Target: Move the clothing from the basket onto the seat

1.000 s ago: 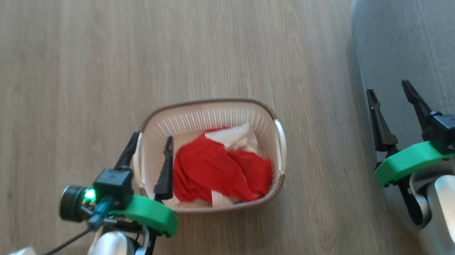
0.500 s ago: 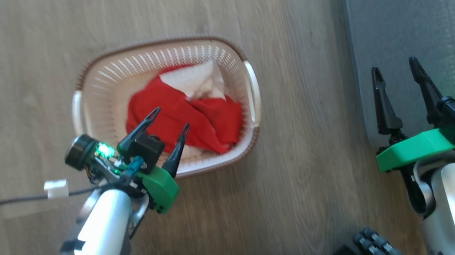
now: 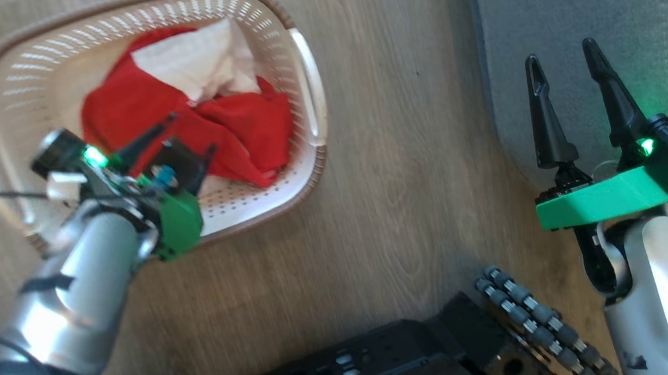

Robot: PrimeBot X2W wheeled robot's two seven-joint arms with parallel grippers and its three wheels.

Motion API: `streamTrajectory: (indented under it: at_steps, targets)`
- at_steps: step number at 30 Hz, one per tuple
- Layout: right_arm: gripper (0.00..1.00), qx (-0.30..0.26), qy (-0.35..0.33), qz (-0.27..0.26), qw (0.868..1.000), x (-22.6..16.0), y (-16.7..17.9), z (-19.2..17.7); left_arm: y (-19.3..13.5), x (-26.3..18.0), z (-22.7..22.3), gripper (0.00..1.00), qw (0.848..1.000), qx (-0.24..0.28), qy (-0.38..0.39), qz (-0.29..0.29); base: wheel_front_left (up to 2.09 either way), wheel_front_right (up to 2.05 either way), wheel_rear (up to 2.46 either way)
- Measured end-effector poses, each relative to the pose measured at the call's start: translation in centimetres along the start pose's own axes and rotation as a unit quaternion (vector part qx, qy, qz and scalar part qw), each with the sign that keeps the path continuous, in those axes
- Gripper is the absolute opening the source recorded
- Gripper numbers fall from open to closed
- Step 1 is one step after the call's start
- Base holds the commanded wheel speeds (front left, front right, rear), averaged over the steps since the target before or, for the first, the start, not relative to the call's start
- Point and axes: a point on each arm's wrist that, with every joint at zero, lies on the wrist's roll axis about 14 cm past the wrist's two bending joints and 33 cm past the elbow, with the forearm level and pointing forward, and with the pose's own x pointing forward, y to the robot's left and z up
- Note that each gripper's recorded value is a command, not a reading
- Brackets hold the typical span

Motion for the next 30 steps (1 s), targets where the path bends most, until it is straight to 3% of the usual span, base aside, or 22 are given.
streamTrajectory:
  at_steps: [7,18,25,26,27,28,29,30]
  targets:
    - [1.00,-0.011,0.013,-0.008,1.000,-0.1,-0.7,-1.1,0.9,3.5,-2.8,1.00,0.999,0.003,0.038,-0.003,0.00,0.00,0.00]
    - [1.00,-0.022,0.028,-0.001,0.999,-0.6,-0.4,-2.4,2.1,5.1,-5.1,1.00,0.996,0.015,0.082,-0.005,0.00,0.00,0.00]
    - [1.00,-0.033,0.034,0.002,0.999,-0.7,-0.3,-2.8,1.0,5.1,-6.3,1.00,0.993,0.022,0.109,-0.034,0.00,0.00,0.00]
    - [1.00,-0.034,0.036,0.002,0.999,-0.8,-0.3,-2.9,1.0,5.0,-6.5,0.28,0.993,0.020,0.112,-0.034,0.00,0.00,0.00]
    - [1.00,-0.034,0.039,0.003,0.999,-1.0,-0.2,-3.1,1.0,5.0,-6.6,0.16,0.993,0.017,0.115,-0.036,0.00,0.00,0.00]
    - [1.00,-0.034,0.041,0.004,0.999,-1.0,-0.1,-3.3,1.0,5.0,-6.6,0.16,0.992,0.017,0.116,-0.037,0.00,0.00,0.00]
    - [1.00,-0.034,0.042,0.005,0.999,-1.0,-0.1,-3.3,1.0,5.1,-6.5,0.00,0.993,0.017,0.115,-0.037,0.00,0.00,0.00]
    - [1.00,-0.033,0.042,0.006,0.999,-0.9,0.0,-3.4,1.0,5.1,-6.4,0.00,0.993,0.016,0.113,-0.037,0.00,0.00,0.00]
